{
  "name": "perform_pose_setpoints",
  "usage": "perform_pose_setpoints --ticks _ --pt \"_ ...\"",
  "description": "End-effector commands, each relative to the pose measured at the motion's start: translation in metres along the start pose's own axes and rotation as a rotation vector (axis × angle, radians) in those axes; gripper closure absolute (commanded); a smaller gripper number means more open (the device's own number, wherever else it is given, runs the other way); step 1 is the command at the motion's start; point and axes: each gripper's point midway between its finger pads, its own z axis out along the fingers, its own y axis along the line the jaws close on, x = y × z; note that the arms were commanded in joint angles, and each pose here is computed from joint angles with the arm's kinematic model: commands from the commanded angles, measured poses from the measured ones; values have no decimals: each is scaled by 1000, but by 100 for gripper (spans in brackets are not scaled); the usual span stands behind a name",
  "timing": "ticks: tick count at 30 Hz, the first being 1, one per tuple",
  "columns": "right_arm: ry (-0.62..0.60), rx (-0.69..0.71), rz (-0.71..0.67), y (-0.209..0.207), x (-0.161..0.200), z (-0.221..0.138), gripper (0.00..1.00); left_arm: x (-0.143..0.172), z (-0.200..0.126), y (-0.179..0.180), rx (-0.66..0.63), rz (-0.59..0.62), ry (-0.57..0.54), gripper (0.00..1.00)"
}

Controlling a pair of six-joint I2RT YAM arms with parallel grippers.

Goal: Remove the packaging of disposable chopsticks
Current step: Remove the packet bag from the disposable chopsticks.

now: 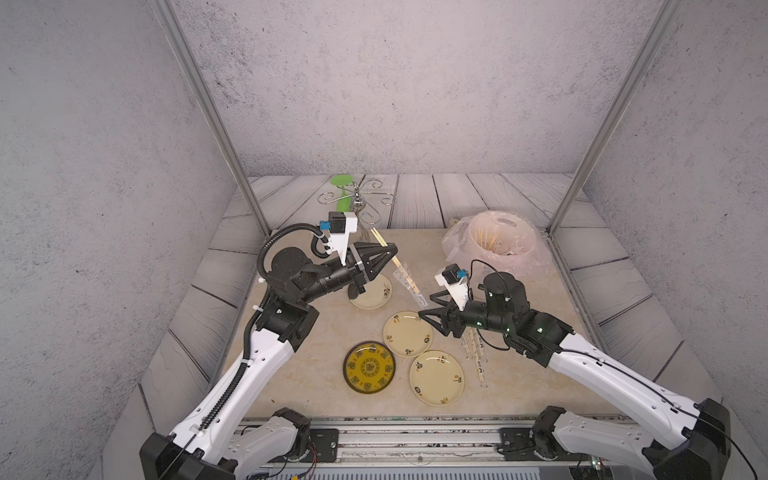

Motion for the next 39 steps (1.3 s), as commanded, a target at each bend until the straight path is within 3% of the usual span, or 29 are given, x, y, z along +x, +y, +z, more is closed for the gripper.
perform_pose_setpoints --ticks 1,7,12,16,20,27,39 --pt "-14 -24 -48 5 -15 2 40 -3 -1 3 -1 5 -13 100" --pt "-14 -100 -38 16 -23 9 56 -2 0 6 -11 -1 -9 100" --pt "-15 -74 -22 12 -19 8 72 -4 -2 4 -22 17 -12 100" --pt "-26 -51 -8 10 -14 2 91 -4 -3 5 -31 22 -11 100" --pt "-31 -19 13 5 -11 -2 100 -4 -4 4 -31 26 -12 100" --pt "-19 75 37 -10 -11 -6 100 -9 -10 -1 -55 74 -18 100" --pt "-6 470 30 -80 -34 -31 100 -12 -11 -7 -37 82 -19 100"
